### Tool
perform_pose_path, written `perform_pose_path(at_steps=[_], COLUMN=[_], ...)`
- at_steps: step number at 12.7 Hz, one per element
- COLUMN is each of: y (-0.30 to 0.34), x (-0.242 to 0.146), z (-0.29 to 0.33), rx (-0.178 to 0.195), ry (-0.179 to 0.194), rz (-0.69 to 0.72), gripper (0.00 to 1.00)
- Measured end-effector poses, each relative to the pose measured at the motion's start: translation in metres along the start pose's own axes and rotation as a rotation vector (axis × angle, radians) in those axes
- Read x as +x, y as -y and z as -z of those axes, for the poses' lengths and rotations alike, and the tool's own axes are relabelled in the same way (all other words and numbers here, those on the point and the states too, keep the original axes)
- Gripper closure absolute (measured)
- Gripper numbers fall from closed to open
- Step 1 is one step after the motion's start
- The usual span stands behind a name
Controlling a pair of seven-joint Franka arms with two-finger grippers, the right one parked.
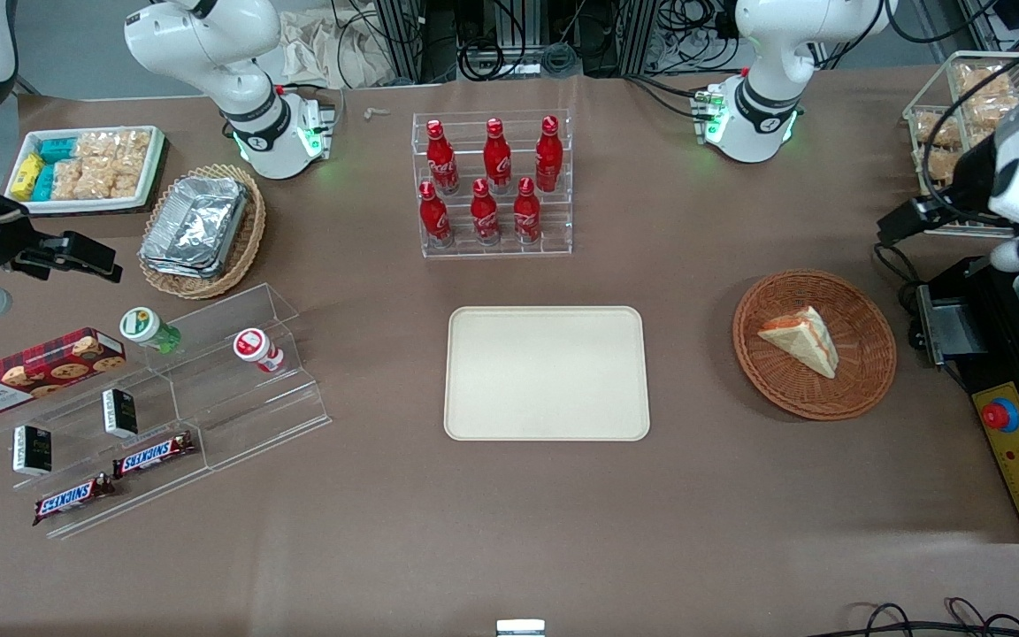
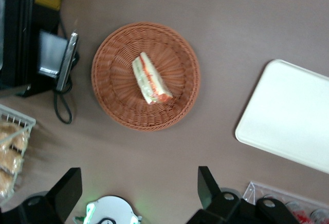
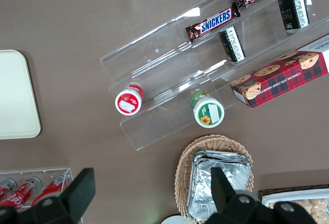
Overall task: Place sandwich from basket to tray
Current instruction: 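Move the left gripper toward the wicker basket holding the sandwich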
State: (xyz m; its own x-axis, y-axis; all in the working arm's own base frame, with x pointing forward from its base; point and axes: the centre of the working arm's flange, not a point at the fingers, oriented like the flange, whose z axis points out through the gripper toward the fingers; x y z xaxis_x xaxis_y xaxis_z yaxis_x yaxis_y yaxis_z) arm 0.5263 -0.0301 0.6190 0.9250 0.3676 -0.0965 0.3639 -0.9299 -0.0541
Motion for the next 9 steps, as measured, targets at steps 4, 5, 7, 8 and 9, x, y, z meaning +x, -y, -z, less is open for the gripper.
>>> perform_pose_path(at_steps=[4,5,7,8,9], y=[0.013,0.013,0.014,0.014,0.013], x=[0.009,0.009,0.005,0.005,0.006], z=[-0.028,-0.039,-0.066,-0.081,-0.099], rx=[0.001,-0.008,-0.015,-0.014,-0.016], ry=[0.011,-0.005,-0.014,-0.013,-0.014], rz=[0.225,0.276,0.335,0.364,0.397], gripper=[0.0,0.0,0.0,0.0,0.0])
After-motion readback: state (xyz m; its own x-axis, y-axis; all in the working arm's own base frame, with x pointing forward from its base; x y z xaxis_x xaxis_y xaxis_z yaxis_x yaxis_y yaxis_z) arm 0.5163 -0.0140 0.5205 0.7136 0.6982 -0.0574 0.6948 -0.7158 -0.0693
